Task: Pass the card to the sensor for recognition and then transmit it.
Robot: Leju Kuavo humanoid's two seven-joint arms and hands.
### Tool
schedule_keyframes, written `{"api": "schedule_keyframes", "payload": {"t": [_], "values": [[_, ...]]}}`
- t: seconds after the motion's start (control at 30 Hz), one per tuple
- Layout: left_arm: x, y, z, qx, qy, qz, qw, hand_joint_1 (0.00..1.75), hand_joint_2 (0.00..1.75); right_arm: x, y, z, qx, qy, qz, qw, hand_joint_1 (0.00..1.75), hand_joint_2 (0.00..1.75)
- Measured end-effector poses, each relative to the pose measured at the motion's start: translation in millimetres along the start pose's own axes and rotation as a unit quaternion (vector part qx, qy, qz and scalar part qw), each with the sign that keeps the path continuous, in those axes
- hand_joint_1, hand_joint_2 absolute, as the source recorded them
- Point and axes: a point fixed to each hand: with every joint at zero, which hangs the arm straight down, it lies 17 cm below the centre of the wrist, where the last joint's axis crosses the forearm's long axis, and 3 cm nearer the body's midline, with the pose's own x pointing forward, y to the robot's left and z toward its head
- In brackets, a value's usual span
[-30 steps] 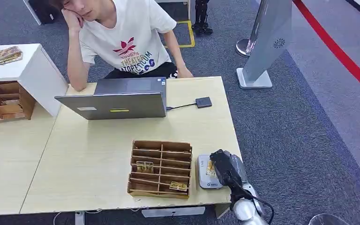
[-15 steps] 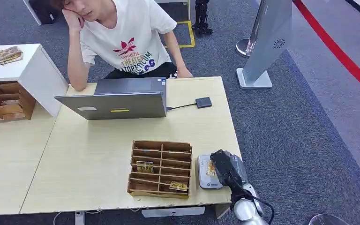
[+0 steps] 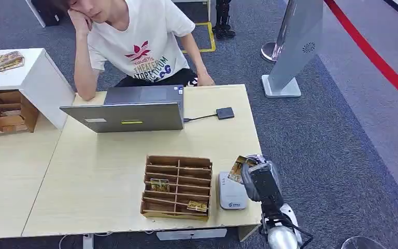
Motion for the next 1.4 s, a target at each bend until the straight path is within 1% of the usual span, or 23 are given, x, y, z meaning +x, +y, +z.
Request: {"api": "schedule_keyframes", "payload": {"t": [0.13, 0.2, 0.3, 0.5, 0.6, 0.63, 0.73, 0.8, 0.93, 1.07, 1.23, 1.4], "values": [[0.5, -0.2, 0.0, 0.0, -0.002, 0.001, 1.0, 0.0, 0.0, 63.3, -18.9, 1.3, -0.033, -0.078, -0.028, 0.996, 1.75, 1.75], [0.9, -0.4, 0.1, -0.001, -0.002, 0.001, 1.0, 0.0, 0.0, 79.1, -24.0, 4.0, -0.039, -0.096, -0.035, 0.994, 1.75, 1.75], [0.6, -0.2, 0.0, 0.0, -0.002, 0.001, 1.0, 0.0, 0.0, 92.5, -27.8, 7.1, -0.044, -0.112, -0.042, 0.992, 1.75, 1.75], [0.7, -0.5, 0.1, -0.001, -0.002, 0.001, 1.0, 0.0, 0.0, 93.0, -28.1, 7.2, -0.044, -0.113, -0.042, 0.992, 1.75, 1.75], [0.8, -0.6, 0.1, -0.001, -0.002, 0.002, 1.0, 0.0, 0.0, 112.0, -34.4, 12.1, -0.053, -0.141, -0.049, 0.987, 1.75, 1.75], [1.1, -0.9, 0.2, -0.002, -0.003, 0.001, 1.0, 0.0, 0.0, 121.2, -31.7, 14.0, -0.047, -0.154, -0.049, 0.986, 1.75, 1.75], [2.0, -0.8, 0.3, -0.003, -0.002, -0.004, 1.0, 0.0, 0.0, 133.7, -22.0, 10.0, -0.03, -0.171, -0.041, 0.984, 1.75, 1.75], [3.7, -0.7, 0.5, -0.004, -0.002, -0.014, 1.0, 0.0, 0.0, 145.0, -12.2, 2.4, -0.013, -0.184, -0.029, 0.982, 1.75, 1.75], [12.4, 1.2, 1.1, -0.005, -0.007, -0.04, 0.999, 0.0, 0.0, 167.3, 13.5, -22.6, 0.034, -0.202, -0.001, 0.979, 1.75, 1.75], [25.7, 2.1, 2.9, -0.004, -0.015, -0.079, 0.997, 0.0, 0.0, 186.9, 46.1, -55.4, 0.069, -0.212, 0.05, 0.974, 1.75, 1.75], [38.2, -4.1, 6.7, -0.01, -0.023, -0.115, 0.993, 0.0, 0.0, 209.1, 70.1, -85.1, 0.076, -0.223, 0.107, 0.966, 1.75, 1.75], [44.6, -6.8, 8.8, -0.01, -0.028, -0.14, 0.99, 0.0, 0.0, 217.8, 88.7, -107.3, 0.074, -0.231, 0.176, 0.954, 1.75, 1.75]]}}
